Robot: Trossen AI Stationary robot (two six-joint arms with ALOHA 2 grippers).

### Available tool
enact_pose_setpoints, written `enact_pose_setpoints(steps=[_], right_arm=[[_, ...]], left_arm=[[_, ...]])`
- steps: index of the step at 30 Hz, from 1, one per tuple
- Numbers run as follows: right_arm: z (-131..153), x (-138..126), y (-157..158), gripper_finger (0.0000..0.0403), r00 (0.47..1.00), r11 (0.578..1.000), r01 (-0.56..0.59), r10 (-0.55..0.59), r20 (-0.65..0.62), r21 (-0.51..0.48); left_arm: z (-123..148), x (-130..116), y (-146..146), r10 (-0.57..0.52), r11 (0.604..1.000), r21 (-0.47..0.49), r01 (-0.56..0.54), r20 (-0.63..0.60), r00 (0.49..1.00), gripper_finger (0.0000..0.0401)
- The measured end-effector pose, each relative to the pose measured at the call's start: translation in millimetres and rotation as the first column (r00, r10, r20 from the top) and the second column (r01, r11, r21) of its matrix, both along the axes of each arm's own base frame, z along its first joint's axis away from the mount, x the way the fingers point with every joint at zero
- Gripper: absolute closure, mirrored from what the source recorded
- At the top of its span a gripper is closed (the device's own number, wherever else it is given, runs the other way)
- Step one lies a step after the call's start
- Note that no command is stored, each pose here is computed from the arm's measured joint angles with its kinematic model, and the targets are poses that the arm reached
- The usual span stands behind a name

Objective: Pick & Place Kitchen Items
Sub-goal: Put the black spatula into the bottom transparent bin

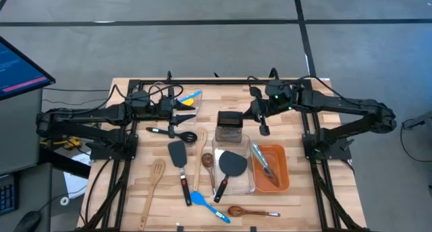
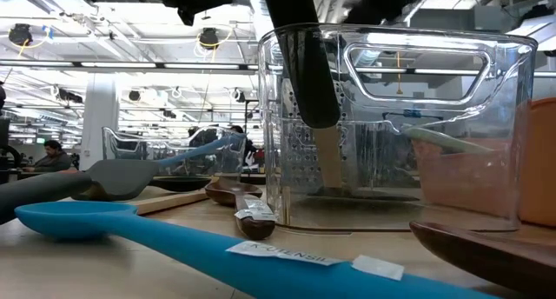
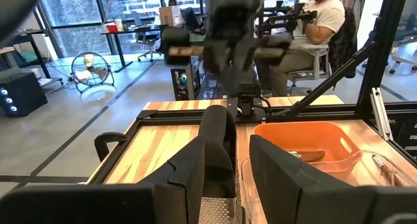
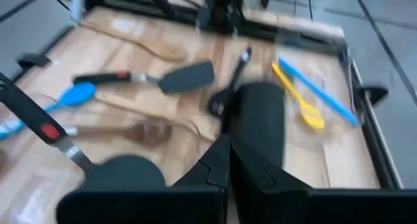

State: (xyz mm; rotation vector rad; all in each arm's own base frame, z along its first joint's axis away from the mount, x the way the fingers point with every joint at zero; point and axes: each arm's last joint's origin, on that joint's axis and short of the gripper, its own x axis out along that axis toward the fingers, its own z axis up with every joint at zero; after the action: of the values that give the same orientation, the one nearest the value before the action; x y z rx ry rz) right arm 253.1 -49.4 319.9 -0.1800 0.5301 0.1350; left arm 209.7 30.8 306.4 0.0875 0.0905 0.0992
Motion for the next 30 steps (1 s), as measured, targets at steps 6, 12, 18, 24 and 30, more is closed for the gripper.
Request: enact_pose_setpoints(steps=[6,12,18,24,30], right_arm=[[-31,-7,-31,0.0401,0.994,0.997,0.055,-0.06,0.087,0.063],[-34,-17,-46,0.0402,0.987,0.986,0.063,-0.085,0.134,0.157],[-30,-29,-34,0.0402,0.995,0.955,-0.015,-0.015,0.101,0.295],[-31,-50,-15,0.0402,0.999,0.945,-0.024,0.034,-0.025,0.326],[-21,-74,-7,0.0402,0.997,0.97,0.075,-0.065,-0.053,0.233]], left_arm=[[0,0,0,0.0,1.0,0.0,0.0,-0.001,1.0,0.0293],[0,0,0,0.0,1.0,0.0,0.0,-0.003,1.0,0.0293],[0,0,0,0.0,1.0,0.0,0.0,-0.003,1.0,0.0293],[0,0,0,0.0,1.0,0.0,0.0,0.0,1.0,0.0293],[1,0,0,0.0,1.0,0.001,0.0,0.006,1.0,0.0293]])
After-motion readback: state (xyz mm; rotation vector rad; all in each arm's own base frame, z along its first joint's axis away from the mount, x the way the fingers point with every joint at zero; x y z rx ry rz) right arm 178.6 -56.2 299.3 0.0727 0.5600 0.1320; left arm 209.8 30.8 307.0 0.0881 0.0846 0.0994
